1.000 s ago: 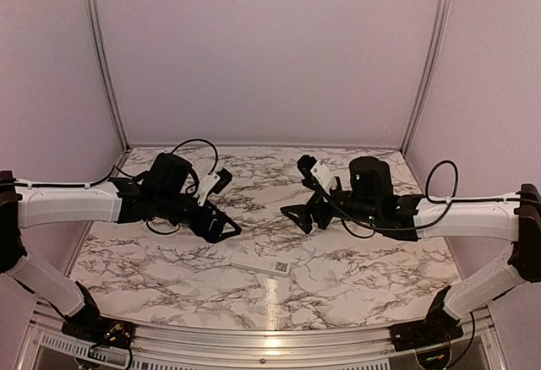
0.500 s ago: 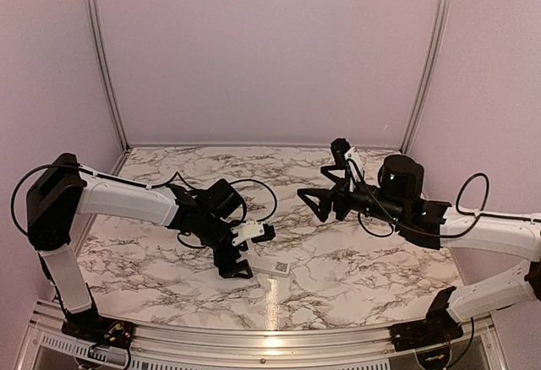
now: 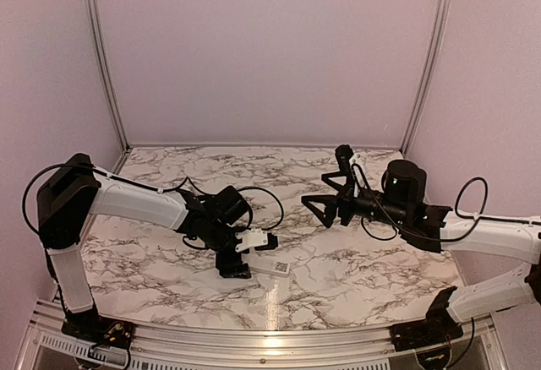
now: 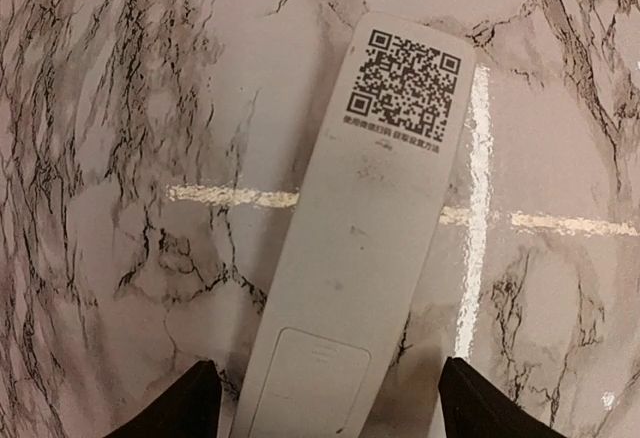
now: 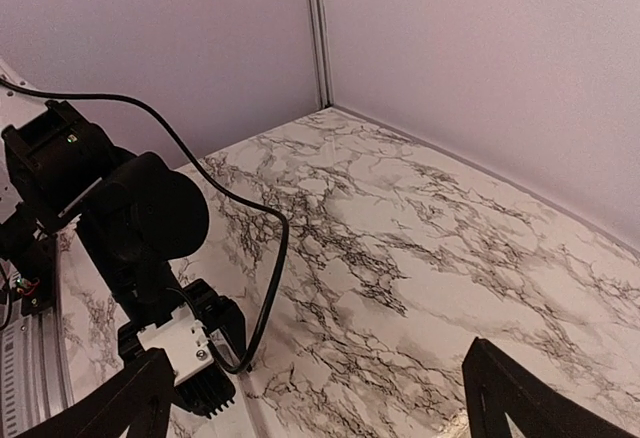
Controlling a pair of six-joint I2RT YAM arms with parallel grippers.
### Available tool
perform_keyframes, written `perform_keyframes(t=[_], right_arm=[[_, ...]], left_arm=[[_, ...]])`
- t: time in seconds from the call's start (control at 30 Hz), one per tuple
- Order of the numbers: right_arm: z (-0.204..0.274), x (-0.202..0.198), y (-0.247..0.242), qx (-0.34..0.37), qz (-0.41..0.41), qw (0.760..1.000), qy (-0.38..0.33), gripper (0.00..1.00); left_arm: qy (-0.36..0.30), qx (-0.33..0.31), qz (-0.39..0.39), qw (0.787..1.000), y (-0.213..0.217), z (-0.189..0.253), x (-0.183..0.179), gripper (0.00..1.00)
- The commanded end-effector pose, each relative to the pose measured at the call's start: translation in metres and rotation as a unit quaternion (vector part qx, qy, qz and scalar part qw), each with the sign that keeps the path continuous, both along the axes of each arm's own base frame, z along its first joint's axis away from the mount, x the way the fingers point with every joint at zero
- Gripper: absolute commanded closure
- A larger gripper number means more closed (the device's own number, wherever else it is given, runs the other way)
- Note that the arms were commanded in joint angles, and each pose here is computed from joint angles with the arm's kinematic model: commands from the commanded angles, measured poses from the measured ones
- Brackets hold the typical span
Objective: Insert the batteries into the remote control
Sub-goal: Pick up the remote control from the center of the board.
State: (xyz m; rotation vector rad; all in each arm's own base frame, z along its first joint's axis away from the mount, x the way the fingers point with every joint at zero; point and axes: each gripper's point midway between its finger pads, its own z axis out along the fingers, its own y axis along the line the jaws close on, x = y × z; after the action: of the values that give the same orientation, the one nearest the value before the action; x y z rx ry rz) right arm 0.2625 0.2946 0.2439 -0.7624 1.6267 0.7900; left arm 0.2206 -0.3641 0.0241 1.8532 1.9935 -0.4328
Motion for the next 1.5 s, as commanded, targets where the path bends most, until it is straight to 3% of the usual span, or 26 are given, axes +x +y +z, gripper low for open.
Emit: perform_keyframes(t=[0.0,0.07,0.2,0.47,0.67,0.77,0.93,1.17,1.33,1.47], right_arm=[[-0.005,0.005,-0.009,0.029,0.018,0.999,0.030,0.01],[-0.008,0.008,-0.015,0.038,0.021,0.998,0.041,0.01],[-0.017,0.012,-0.023,0.049,0.028,0.997,0.060,0.01],[-0.018,0.020,-0.039,0.077,0.031,0.994,0.070,0.01],[-0.025,0.021,-0.035,0.066,0.042,0.994,0.081,0.01],[-0.025,0.019,-0.033,0.065,0.053,0.993,0.084,0.01],[-0.024,0.019,-0.033,0.066,0.053,0.993,0.082,0.01],[-0.024,0.018,-0.035,0.066,0.049,0.993,0.082,0.01],[-0.023,0.018,-0.038,0.069,0.046,0.993,0.082,0.01],[-0.023,0.017,-0.039,0.073,0.047,0.993,0.082,0.01]], left_arm=[[-0.023,-0.001,-0.012,1.000,-0.008,0.000,0.009,0.25],[-0.021,0.002,-0.016,1.000,-0.009,-0.001,0.008,0.30],[-0.027,-0.004,-0.010,1.000,-0.014,0.003,0.009,0.52],[-0.011,0.006,-0.019,1.000,-0.016,-0.001,0.002,0.66],[-0.005,-0.016,-0.006,1.000,-0.025,0.011,0.004,0.68],[-0.004,-0.017,-0.001,1.000,-0.028,0.012,0.005,0.48],[-0.006,-0.002,0.007,1.000,-0.033,0.006,0.010,0.43],[0.004,0.016,-0.010,1.000,-0.037,-0.004,0.006,0.52],[0.015,0.014,-0.009,1.000,-0.040,-0.005,0.004,0.65],[0.017,-0.031,-0.004,0.999,-0.050,0.019,0.003,0.77]])
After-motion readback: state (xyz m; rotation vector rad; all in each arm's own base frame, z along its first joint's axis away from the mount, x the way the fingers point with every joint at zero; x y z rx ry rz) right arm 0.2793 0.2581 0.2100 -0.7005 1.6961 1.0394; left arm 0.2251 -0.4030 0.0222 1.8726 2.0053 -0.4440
